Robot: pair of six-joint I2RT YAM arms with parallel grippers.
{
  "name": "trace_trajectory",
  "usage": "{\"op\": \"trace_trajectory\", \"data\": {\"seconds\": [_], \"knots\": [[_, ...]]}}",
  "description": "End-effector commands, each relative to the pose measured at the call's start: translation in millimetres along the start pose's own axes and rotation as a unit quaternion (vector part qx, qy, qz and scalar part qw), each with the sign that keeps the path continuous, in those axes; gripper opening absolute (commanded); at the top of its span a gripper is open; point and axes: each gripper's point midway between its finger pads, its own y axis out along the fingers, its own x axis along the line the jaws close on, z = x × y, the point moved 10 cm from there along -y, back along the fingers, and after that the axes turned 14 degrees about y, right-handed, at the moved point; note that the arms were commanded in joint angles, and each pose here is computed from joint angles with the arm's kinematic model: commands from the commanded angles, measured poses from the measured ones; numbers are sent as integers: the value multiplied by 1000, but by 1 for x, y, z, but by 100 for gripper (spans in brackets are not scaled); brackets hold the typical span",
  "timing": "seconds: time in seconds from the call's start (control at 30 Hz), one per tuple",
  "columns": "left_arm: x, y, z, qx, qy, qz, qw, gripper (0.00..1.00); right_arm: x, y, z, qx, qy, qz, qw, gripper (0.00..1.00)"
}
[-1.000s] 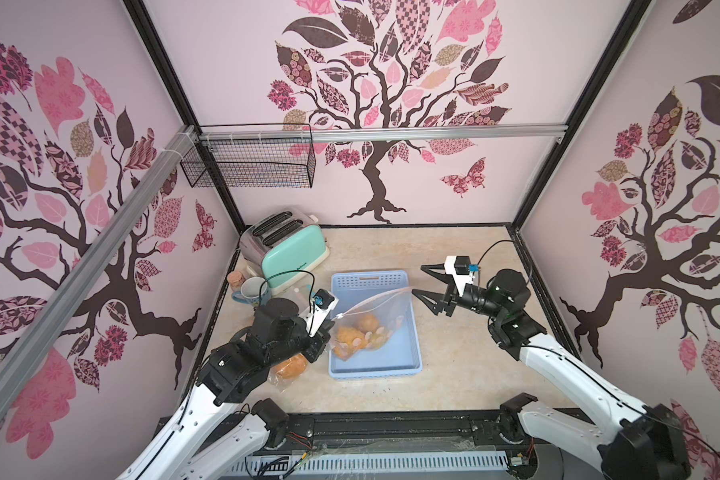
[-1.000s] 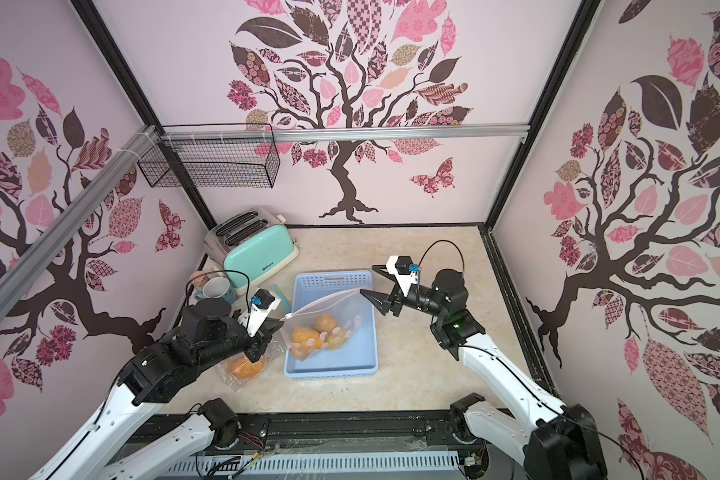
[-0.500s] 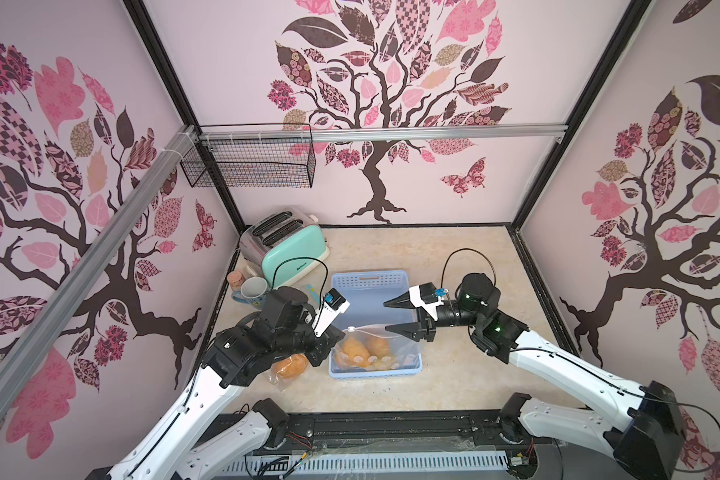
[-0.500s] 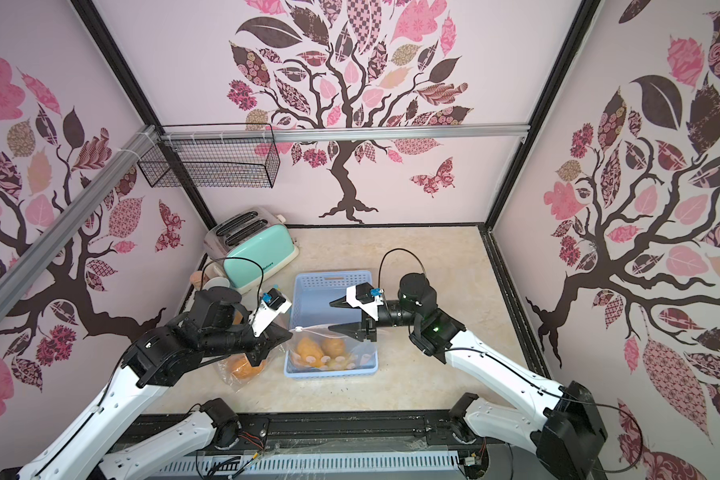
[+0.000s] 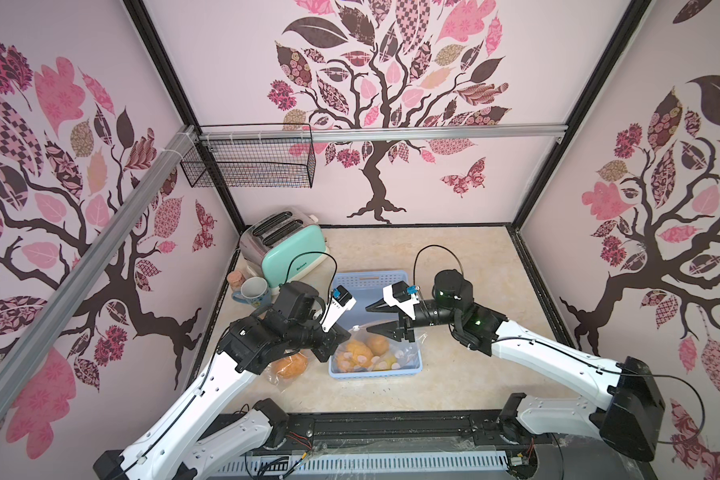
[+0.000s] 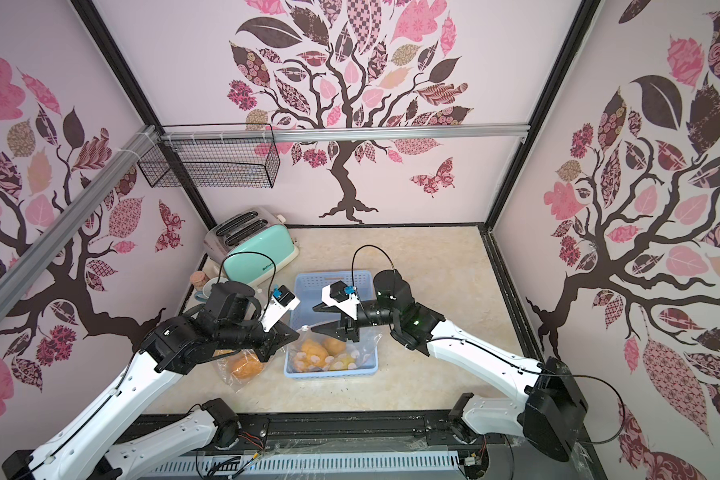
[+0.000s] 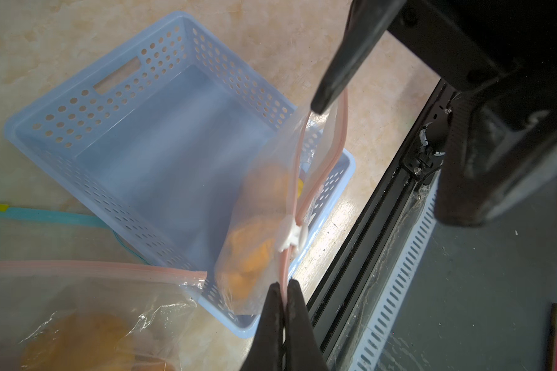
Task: Put the potatoes into a zipper bag and zip it
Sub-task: Zip the zipper on the zipper food storage bag.
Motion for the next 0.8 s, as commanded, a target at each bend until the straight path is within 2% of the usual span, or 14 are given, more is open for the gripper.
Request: {"op": "trace_trajectory", "data": {"seconds": [0.0,0.17,0.3,0.5,0.77], "knots": [[-1,-13,-16,-48,12,-2,999,0,-7,8,-2,11,10,16,1000,50],[0,-8,-16,-43,8,2,999,0,-9,21,6,43,7,4,999,49],[0,-7,-15,-43,9,2,999,0,-10,26,11,53,7,-1,999,41],[0,-7,-15,-45,8,1,999,0,-9,34,17,67,3,-9,998,37],[0,-3,-13,-37,8,6,999,0,-7,35,14,62,-5,-11,998,32]]}}
